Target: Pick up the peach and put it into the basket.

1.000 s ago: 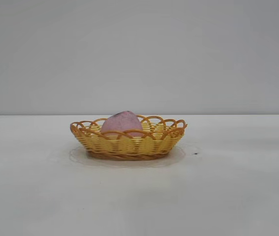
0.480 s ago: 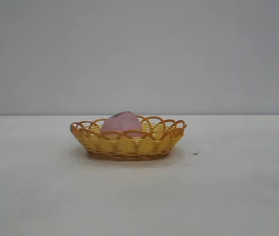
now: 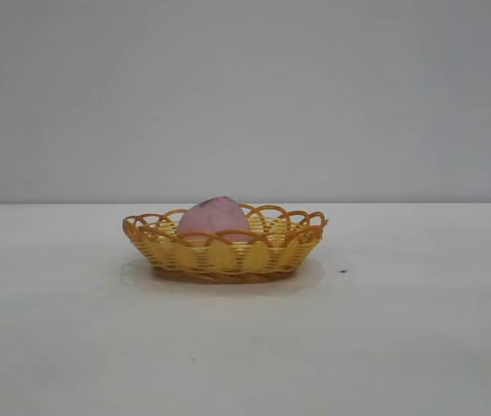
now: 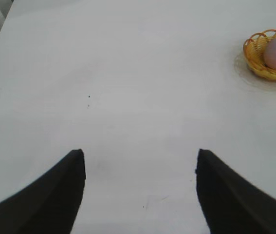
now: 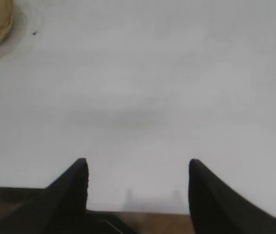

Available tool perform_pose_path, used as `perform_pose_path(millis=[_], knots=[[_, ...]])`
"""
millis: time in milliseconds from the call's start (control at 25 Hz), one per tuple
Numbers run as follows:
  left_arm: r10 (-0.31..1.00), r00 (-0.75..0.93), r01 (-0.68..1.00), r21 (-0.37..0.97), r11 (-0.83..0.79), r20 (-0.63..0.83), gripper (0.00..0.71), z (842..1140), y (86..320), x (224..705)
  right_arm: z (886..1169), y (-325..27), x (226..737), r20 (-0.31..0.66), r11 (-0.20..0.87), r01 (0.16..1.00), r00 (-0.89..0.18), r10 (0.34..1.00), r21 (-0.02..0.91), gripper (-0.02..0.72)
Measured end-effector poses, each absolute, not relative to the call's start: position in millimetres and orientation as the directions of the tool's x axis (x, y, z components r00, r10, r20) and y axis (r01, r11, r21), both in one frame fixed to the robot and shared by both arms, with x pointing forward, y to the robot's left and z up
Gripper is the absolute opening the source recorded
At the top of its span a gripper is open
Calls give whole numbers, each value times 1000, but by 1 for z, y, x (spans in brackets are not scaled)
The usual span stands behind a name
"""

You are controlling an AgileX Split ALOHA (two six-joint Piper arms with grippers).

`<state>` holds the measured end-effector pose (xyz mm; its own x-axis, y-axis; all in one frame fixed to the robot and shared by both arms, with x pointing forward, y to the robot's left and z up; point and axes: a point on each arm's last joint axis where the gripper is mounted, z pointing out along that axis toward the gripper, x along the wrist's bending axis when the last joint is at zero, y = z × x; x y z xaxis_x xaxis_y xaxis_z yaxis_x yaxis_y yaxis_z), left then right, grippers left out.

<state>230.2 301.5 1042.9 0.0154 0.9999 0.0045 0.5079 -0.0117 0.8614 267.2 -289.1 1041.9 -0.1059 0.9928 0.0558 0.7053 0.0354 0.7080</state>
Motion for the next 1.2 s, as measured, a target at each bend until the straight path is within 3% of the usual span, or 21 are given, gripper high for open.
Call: perform_pose_path(millis=[360,1200], knots=[[1000,15,508,861,-12,4,428,1043,301,230,1043,-290,230,45,18,522,-107,993,853,428],[1000,15,508,861,-12,4,428,1043,301,230,1043,-289,229,68,0,518,-112,991,855,428]])
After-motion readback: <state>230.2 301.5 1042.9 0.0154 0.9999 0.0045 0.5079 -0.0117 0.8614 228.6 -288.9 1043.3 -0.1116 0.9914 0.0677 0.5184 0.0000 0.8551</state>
